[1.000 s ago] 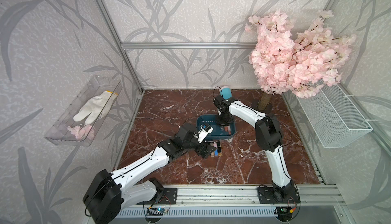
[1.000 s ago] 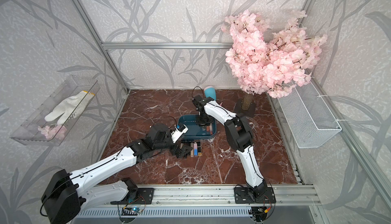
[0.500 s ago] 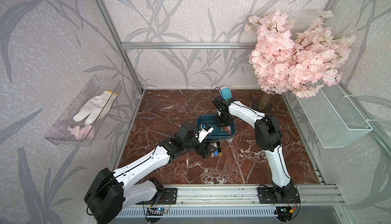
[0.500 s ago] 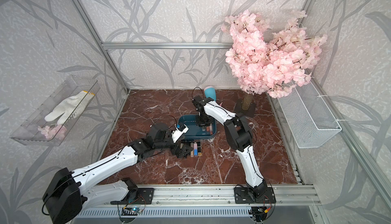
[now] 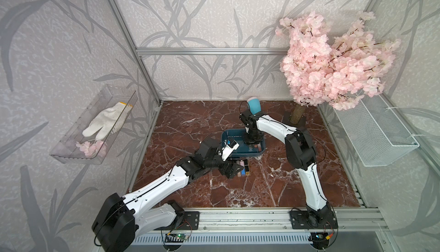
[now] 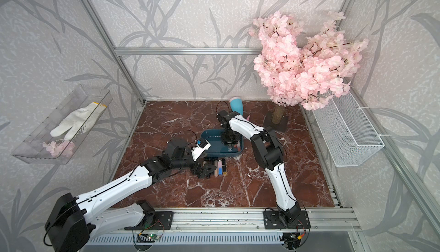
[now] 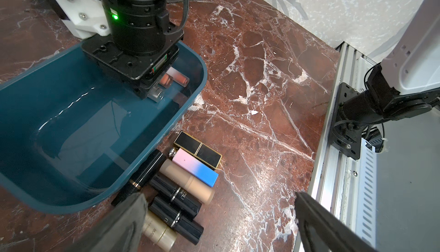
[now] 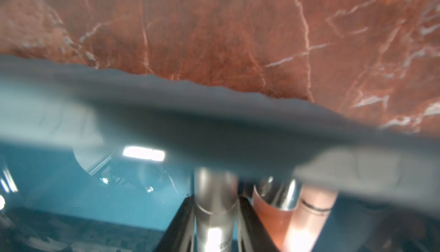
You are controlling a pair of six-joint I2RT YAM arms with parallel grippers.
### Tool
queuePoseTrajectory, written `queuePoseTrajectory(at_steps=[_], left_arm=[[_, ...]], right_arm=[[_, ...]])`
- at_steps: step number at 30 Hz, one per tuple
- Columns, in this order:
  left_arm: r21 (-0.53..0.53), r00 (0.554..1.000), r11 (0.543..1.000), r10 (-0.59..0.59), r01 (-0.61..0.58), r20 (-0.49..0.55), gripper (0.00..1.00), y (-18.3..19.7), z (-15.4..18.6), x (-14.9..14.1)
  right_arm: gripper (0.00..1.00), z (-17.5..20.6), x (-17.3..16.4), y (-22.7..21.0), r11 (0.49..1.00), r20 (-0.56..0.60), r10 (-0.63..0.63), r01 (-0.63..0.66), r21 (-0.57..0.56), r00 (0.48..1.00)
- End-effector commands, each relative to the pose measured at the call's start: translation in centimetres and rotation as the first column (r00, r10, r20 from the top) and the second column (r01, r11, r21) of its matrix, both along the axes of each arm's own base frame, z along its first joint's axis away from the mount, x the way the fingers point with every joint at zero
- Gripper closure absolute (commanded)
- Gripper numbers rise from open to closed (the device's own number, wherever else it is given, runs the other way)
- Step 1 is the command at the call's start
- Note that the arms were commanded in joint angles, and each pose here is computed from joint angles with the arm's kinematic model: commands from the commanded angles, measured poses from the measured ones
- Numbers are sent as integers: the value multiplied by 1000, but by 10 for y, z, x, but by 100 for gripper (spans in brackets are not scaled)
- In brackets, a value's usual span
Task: Put the lipstick into the storage box
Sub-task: Place the lipstick in the storage box.
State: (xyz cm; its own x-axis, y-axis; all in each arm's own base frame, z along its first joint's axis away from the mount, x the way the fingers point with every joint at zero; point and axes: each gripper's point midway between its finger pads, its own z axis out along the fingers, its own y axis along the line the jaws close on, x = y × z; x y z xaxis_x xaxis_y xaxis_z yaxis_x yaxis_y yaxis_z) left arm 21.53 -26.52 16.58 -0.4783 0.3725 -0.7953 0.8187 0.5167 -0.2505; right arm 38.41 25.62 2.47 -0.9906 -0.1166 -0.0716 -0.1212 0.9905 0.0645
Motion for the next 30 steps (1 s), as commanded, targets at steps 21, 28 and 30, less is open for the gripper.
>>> queuePoseTrajectory(at_steps=[21, 28, 30], left_arm=[[-27, 995, 998, 52, -50, 88, 0, 17, 22, -1], [-34, 989, 995, 98, -94, 113, 0, 31, 26, -7], [-37, 988, 993, 112, -108, 105, 0, 35, 25, -10]], right_arm=[[58, 101, -9, -5, 993, 124, -54, 40, 113, 991], [58, 126, -47, -5, 986, 126, -46, 25, 163, 991], [58, 129, -61, -5, 986, 120, -36, 16, 166, 992]])
